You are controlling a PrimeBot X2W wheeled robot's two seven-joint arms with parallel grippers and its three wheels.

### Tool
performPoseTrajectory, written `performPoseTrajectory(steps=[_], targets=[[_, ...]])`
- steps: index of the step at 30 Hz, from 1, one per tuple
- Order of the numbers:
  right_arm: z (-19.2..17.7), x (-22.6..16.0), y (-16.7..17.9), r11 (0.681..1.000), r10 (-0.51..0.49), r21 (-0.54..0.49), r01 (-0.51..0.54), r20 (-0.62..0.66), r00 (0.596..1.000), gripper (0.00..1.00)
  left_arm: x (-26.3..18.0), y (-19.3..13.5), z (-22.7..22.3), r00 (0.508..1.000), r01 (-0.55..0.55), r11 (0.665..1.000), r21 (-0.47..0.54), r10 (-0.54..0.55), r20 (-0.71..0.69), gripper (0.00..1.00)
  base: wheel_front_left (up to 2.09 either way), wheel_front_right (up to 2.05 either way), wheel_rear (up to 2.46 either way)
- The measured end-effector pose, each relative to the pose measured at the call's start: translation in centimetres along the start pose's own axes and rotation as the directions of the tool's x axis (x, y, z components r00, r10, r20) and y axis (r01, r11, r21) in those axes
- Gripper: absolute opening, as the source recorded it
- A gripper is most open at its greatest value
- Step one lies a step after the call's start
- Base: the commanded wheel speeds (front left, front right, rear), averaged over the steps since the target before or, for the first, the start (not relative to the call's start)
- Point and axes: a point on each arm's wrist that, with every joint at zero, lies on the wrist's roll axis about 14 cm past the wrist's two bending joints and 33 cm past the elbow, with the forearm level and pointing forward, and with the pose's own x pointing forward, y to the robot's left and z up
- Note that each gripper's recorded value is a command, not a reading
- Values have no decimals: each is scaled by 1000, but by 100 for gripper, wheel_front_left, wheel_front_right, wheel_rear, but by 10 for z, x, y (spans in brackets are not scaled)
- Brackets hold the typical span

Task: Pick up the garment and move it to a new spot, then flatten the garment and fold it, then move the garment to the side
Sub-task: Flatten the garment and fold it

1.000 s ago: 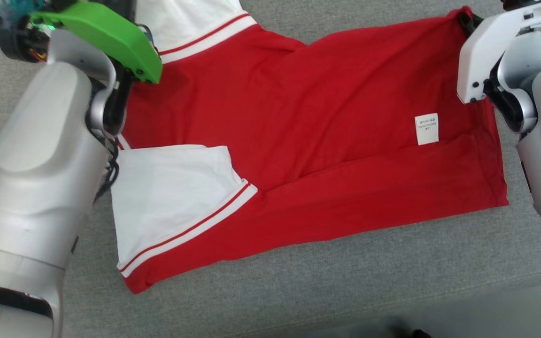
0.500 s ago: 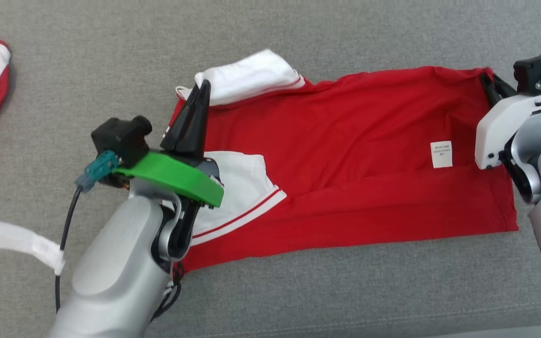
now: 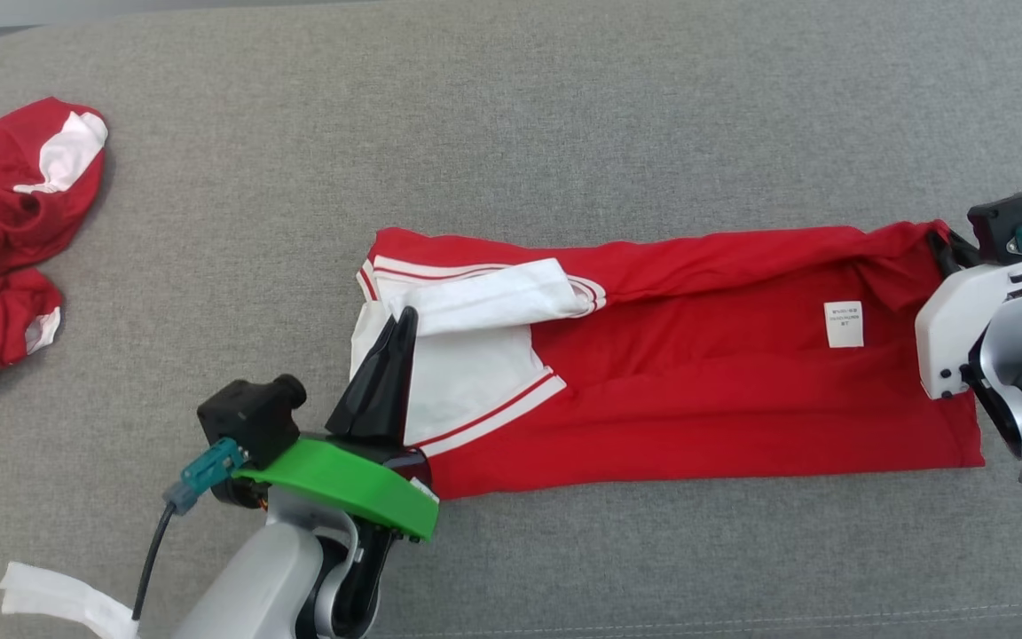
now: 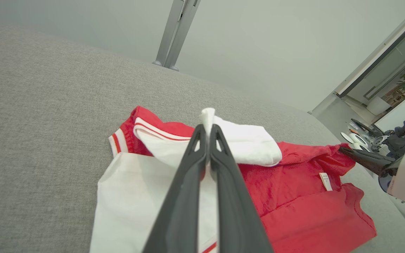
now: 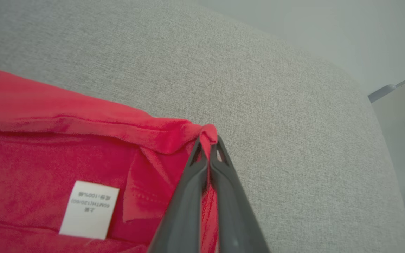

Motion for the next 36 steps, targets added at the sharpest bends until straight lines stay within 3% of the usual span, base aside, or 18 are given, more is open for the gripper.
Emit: performPoseTrajectory(steps=[8, 9, 10, 11, 12, 13, 18, 24, 31, 36], targets=[[-18, -14, -4, 999, -14, -32, 11, -81, 997, 0, -26, 7, -16, 997, -62, 998, -12, 61, -56, 0, 0, 0, 0], [-20, -16, -4, 999, -15, -31, 12, -88, 996, 32, -29, 8, -21, 995, -64, 998, 10, 64, -77, 0, 0, 0, 0], [-22, -17, -5, 1000, -17, -27, 15, -100, 995, 100, -30, 10, -22, 994, -70, 997, 11, 71, -79, 0, 0, 0, 0], [-25, -18, -5, 1000, -18, -24, 16, -109, 994, 100, -31, 10, -23, 994, -76, 997, 2, 76, -85, 0, 0, 0, 0], [-26, -19, -4, 1000, -18, -21, 16, -111, 994, 100, -32, 10, -25, 993, -75, 997, 3, 75, -95, 41, 0, 0, 0], [-25, -20, -4, 1000, -19, -17, 17, -110, 994, 100, -33, 10, -27, 992, -77, 997, 1, 77, -101, 100, 0, 0, 0], [-17, -25, -6, 998, -31, 50, 34, -70, 997, 100, -37, 13, -37, 987, -82, 997, 12, 83, -135, 100, 0, 0, 0], [3, -36, 0, 982, -42, 185, 38, 22, 999, 100, -41, 25, -20, 993, -101, 993, 65, 105, -51, 100, 0, 0, 0], [12, -57, 10, 940, -53, 339, 24, 76, 996, 100, -38, 27, 33, 989, -97, 983, 156, 77, 128, 100, 0, 0, 0], [1, -73, 3, 904, -103, 421, 71, 53, 993, 100, -44, 29, 51, 976, -121, 972, 201, 79, 202, 100, 0, 0, 0]])
